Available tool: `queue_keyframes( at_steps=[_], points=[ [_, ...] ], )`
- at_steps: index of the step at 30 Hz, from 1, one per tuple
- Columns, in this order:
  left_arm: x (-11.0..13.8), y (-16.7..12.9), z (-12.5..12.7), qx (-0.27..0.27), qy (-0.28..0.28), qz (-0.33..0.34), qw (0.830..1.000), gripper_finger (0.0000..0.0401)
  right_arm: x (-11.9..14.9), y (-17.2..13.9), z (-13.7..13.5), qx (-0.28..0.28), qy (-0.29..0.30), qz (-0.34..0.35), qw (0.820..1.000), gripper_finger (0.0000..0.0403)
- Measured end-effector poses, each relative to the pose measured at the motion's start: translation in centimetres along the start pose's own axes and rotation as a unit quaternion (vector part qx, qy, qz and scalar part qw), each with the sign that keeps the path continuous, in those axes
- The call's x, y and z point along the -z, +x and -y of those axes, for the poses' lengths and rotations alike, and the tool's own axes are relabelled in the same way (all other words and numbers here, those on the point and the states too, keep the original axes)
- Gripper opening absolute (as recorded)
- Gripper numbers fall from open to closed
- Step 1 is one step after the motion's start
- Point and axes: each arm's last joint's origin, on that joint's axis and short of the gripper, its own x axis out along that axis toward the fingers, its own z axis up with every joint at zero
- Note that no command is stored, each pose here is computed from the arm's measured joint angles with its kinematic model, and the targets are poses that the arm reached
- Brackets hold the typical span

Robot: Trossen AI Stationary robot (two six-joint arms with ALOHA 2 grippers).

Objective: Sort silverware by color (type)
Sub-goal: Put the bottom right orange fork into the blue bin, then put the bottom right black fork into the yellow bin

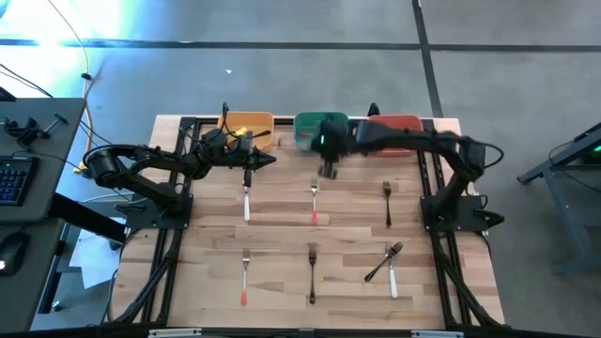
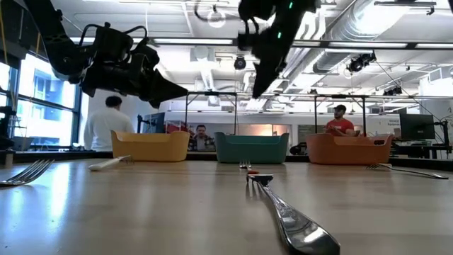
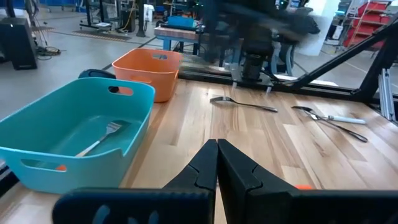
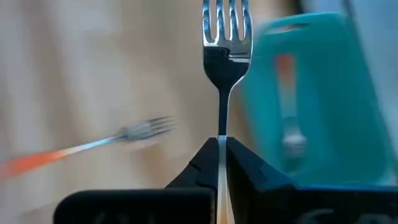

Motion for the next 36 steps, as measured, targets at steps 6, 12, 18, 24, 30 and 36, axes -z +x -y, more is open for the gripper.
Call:
queue_keyframes(
  at_steps=[6, 12, 18, 24, 30, 36],
  points=[
    [-0.1, 0.0, -0.1, -0.017, 0.007, 0.004, 1.0, 0.0, 0.5, 4.2, 9.0, 0.005, 0.037, 0.049, 0.998, 0.0],
    [-0.1, -0.1, -0.4, -0.063, 0.021, 0.003, 0.998, 0.0, 2.8, 8.8, 13.9, -0.002, 0.059, 0.036, 0.998, 0.0],
    [-0.1, -0.1, -0.6, -0.082, 0.019, 0.004, 0.996, 0.0, 4.0, 11.4, 14.5, -0.029, 0.048, 0.016, 0.998, 0.0],
    [-0.1, -0.1, -0.5, -0.082, 0.019, 0.003, 0.996, 0.0, 4.4, 12.4, 14.1, -0.04, 0.014, -0.003, 0.999, 0.0],
    [-0.1, 0.0, -0.5, -0.08, 0.006, 0.003, 0.997, 0.0, 4.4, 12.5, 14.1, -0.036, 0.01, -0.004, 0.999, 0.0014],
    [-0.1, 0.2, 0.0, -0.068, 0.02, 0.001, 0.997, 0.0, 4.0, 12.5, 13.2, -0.042, 0.004, -0.003, 0.999, 0.0064]
  ],
)
